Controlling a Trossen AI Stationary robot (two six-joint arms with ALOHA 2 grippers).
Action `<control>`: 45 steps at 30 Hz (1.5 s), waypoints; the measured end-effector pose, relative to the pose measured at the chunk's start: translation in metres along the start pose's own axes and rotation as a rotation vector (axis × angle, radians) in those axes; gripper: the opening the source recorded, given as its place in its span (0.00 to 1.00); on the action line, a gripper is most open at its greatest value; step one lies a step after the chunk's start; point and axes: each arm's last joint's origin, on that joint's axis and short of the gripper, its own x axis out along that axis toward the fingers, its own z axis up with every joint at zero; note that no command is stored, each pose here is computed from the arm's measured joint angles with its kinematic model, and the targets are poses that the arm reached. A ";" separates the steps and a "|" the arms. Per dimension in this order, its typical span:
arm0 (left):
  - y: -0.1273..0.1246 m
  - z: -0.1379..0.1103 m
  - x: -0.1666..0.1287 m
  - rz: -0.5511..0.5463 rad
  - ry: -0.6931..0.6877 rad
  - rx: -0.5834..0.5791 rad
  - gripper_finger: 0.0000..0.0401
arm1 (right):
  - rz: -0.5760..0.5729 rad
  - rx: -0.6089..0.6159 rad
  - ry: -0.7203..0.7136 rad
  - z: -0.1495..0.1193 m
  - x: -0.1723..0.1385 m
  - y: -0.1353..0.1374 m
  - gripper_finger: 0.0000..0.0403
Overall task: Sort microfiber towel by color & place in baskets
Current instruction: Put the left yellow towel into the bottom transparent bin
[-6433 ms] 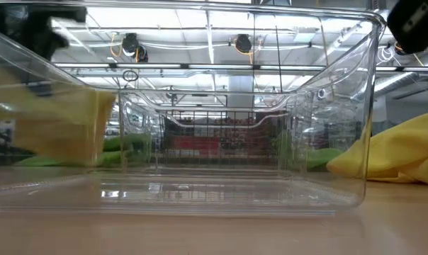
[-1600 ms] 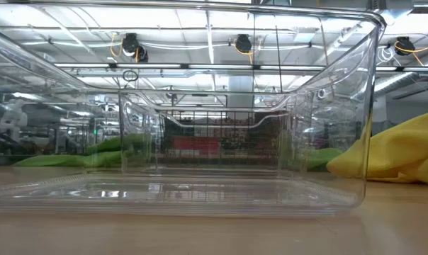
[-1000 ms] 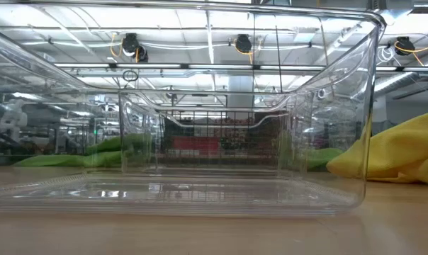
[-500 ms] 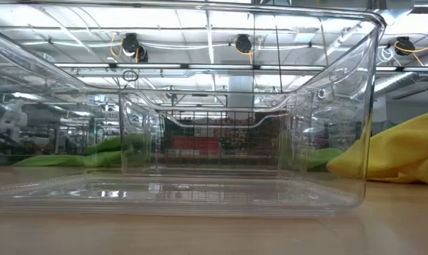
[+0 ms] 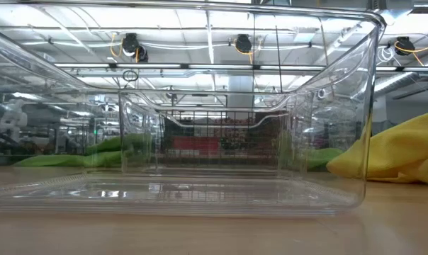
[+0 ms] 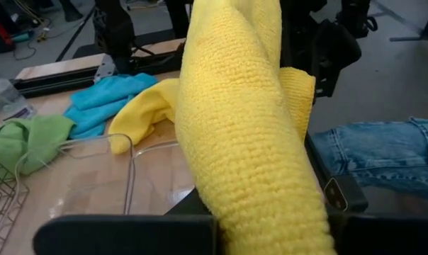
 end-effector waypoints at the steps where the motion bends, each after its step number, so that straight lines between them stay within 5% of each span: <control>1: 0.000 0.000 0.001 0.001 0.001 0.001 0.09 | -0.001 -0.007 0.000 0.000 0.000 0.000 0.28; 23: -0.017 0.003 0.011 -0.057 -0.093 -0.019 0.09 | -0.210 0.199 -0.025 0.017 -0.018 -0.001 0.28; 32: -0.020 0.006 0.009 -0.076 -0.131 -0.012 0.09 | -0.292 0.180 0.022 0.017 -0.024 0.000 0.30; 45: -0.019 0.007 0.009 -0.074 -0.134 0.009 0.09 | -0.358 0.169 0.048 0.022 -0.038 0.004 0.76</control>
